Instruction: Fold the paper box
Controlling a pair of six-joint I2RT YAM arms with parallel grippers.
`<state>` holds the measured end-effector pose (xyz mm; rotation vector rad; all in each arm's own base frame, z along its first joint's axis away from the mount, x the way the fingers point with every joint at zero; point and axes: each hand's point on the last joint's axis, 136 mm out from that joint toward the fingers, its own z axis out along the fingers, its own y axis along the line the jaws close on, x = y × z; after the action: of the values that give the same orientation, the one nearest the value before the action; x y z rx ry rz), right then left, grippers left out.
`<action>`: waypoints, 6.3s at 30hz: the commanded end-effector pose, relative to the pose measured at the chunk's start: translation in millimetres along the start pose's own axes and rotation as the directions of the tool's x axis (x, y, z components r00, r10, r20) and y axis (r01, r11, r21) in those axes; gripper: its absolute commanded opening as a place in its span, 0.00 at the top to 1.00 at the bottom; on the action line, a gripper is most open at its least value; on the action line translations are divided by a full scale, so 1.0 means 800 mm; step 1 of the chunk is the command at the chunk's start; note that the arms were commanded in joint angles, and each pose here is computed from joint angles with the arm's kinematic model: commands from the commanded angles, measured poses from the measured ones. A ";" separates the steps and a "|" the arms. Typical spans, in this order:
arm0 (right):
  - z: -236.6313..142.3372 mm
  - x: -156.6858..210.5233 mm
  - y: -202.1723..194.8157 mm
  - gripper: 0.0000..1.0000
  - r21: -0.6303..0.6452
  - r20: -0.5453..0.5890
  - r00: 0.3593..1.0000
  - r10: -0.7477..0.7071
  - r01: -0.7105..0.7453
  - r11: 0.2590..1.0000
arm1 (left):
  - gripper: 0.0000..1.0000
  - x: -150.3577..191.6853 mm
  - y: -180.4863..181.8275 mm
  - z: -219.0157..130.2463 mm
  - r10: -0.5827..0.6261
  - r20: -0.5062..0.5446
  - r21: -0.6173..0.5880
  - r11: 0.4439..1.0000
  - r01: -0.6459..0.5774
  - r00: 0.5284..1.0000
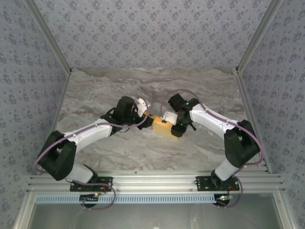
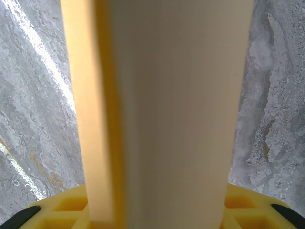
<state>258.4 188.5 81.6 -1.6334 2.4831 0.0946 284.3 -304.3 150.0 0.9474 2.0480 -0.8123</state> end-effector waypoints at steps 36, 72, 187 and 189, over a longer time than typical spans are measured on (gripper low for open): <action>0.023 0.006 0.009 0.59 0.026 -0.073 0.997 -0.006 0.008 1.000 | 0.99 -0.039 -0.015 0.009 -0.067 -0.154 -0.027 0.998 0.064 0.986; 0.020 0.002 0.017 0.52 -0.066 -0.015 1.000 0.012 -0.013 0.998 | 0.39 -0.013 0.011 -0.018 0.094 -0.028 -0.129 0.987 -0.097 0.995; 0.018 -0.012 0.004 0.45 0.153 -0.008 0.982 -0.188 0.187 0.970 | 0.97 -0.021 0.037 0.009 -0.328 -0.305 -0.157 0.943 0.293 0.894; 0.020 -0.014 0.003 0.46 0.168 -0.012 0.981 -0.194 0.194 0.967 | 0.97 -0.023 0.037 0.008 -0.335 -0.300 -0.157 0.941 0.300 0.893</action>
<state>270.8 208.0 78.0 -1.7208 2.2469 -0.0787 316.3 -292.0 136.7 0.7609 2.5760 -0.6627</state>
